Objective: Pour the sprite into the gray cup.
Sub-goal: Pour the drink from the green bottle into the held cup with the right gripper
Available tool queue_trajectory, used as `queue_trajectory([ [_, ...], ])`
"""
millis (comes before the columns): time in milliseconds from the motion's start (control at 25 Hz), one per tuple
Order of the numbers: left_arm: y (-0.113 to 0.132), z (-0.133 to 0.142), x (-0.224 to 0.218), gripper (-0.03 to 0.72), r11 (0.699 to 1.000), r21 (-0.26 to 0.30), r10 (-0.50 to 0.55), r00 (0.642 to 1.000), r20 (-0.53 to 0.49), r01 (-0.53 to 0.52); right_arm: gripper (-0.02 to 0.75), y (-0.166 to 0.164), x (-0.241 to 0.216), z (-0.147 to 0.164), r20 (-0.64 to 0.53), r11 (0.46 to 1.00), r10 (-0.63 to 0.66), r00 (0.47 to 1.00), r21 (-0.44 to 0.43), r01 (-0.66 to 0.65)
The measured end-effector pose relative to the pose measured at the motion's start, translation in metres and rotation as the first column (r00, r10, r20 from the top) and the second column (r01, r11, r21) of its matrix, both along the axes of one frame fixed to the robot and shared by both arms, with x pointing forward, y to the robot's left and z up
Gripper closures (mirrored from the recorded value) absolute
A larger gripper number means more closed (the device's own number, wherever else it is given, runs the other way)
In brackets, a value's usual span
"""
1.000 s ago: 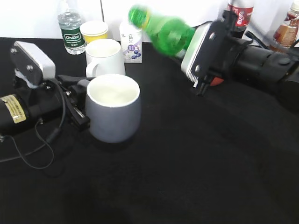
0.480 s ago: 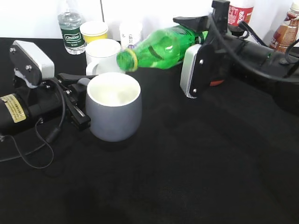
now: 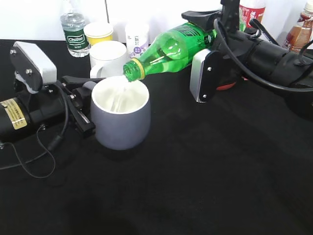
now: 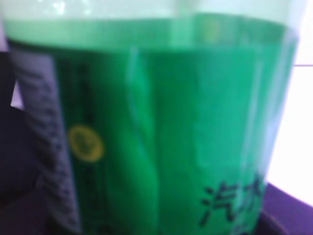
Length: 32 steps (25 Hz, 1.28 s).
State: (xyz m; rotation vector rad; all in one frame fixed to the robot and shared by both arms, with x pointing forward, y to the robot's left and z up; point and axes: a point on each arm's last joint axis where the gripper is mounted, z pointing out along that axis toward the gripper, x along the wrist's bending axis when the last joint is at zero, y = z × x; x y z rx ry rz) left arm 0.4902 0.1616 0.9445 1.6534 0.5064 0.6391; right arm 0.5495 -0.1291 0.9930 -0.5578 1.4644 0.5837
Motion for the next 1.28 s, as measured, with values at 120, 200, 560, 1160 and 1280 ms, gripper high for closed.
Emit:
queue_trajectory([
  [120,-0.0002,-0.0001,-0.0002,0.601,1.0,0.002,-0.003,1.0,0.001,0.003,0.28,-0.0001,0.0001,0.0,0.004,1.0,-0.001,1.0,-0.003,0.001],
  [200,-0.0002,-0.0001,-0.0003,0.601,1.0,0.002,-0.004,1.0,0.001,0.004,0.28,-0.0001,0.0001,0.0,0.007,1.0,-0.002,1.0,-0.008,0.002],
  [560,-0.0002,-0.0007,-0.0003,0.601,1.0,0.008,-0.005,1.0,-0.003,0.005,0.28,-0.0001,0.0001,0.0001,0.013,1.0,-0.003,1.0,-0.012,0.003],
  [1160,-0.0002,-0.0011,-0.0004,0.601,1.0,0.013,-0.005,1.0,-0.004,0.006,0.28,-0.0001,0.0008,0.0018,0.021,1.0,-0.005,1.0,-0.004,0.005],
  [1280,-0.0002,-0.0012,-0.0004,0.601,1.0,0.014,-0.005,1.0,-0.004,0.005,0.28,0.0,0.0007,0.0017,0.026,1.0,-0.004,1.0,-0.01,0.004],
])
